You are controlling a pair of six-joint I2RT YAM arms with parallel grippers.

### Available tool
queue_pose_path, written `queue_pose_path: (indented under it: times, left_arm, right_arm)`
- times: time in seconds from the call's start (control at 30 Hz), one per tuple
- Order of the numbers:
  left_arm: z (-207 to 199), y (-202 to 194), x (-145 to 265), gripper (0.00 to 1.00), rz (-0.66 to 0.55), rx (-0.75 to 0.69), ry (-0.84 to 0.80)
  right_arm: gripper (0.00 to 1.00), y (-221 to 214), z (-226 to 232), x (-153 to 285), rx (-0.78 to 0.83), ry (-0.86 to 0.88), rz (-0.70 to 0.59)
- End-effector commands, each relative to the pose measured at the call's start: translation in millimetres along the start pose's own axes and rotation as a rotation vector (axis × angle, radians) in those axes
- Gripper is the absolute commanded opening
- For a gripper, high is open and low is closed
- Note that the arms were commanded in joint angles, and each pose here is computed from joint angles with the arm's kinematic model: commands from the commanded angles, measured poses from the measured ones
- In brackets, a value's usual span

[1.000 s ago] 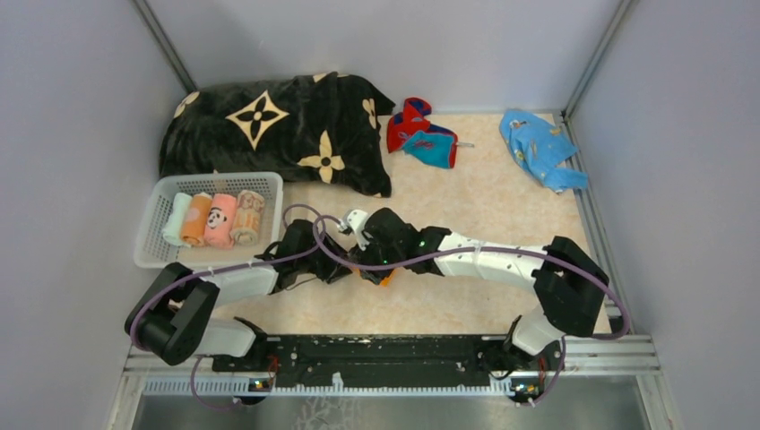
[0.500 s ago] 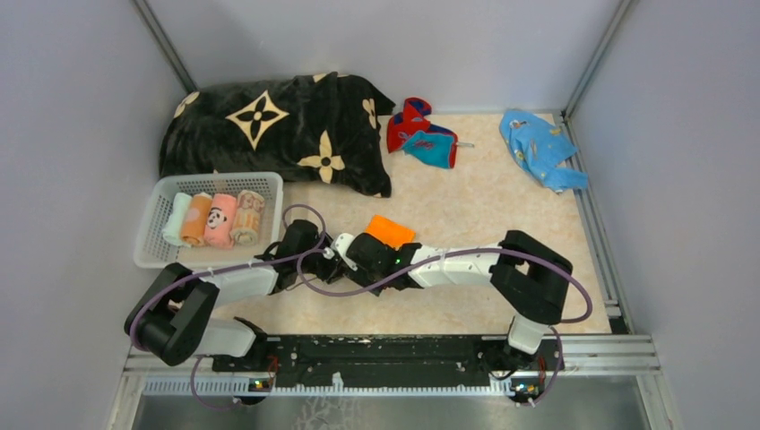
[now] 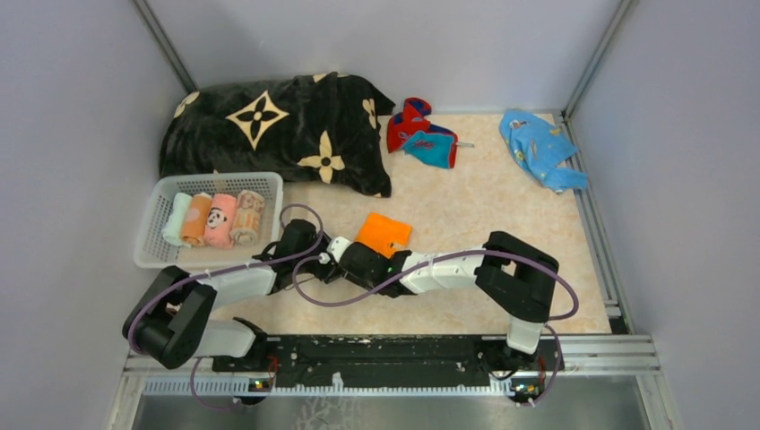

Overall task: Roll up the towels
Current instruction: Roll the towel at the center of the board.

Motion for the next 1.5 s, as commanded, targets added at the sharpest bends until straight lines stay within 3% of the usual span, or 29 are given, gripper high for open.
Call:
queue_pose_path:
  times: [0.0, 0.17, 0.33, 0.57, 0.9, 1.2, 1.37, 1.47]
  left_arm:
    - [55, 4, 3, 0.54, -0.034, -0.021, 0.209]
    - [39, 13, 11, 0.58, -0.06, -0.072, 0.171]
    - [26, 23, 30, 0.66, -0.115, -0.132, 0.154]
    - [10, 29, 58, 0.72, -0.19, -0.218, 0.062]
    - [-10, 9, 49, 0.73, -0.062, -0.251, -0.095]
    - [-23, 10, 21, 0.7, 0.008, -0.234, -0.105]
    - [-8, 13, 5, 0.65, 0.016, -0.184, -0.003]
    - [4, 13, 0, 0.62, 0.012, -0.157, 0.048]
  right_arm:
    - [0.41, -48, -8, -16, 0.059, -0.068, 0.174]
    - [0.2, -46, 2, -17, 0.052, 0.0, 0.178]
    - [0.07, -17, 27, -1, -0.088, 0.316, 0.1]
    - [0.05, 19, 21, 19, -0.332, 0.683, 0.047]
    - [0.06, 32, -4, 15, -0.758, 1.082, 0.066]
    - [0.09, 9, -20, -17, -0.957, 1.104, 0.138]
    - [0.12, 4, -29, -22, -0.925, 0.986, 0.157]
    - [0.21, 10, -39, -14, -0.878, 0.917, 0.105]
Point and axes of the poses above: each gripper's point midway between its finger pads, its own x axis back along the fingers, its own z axis along the line the jaws close on, y = z × x, the point moved 2 cm from there along x, back along the fingers, and after that the axes turned 1 degree about -x, right-handed, at the moved point
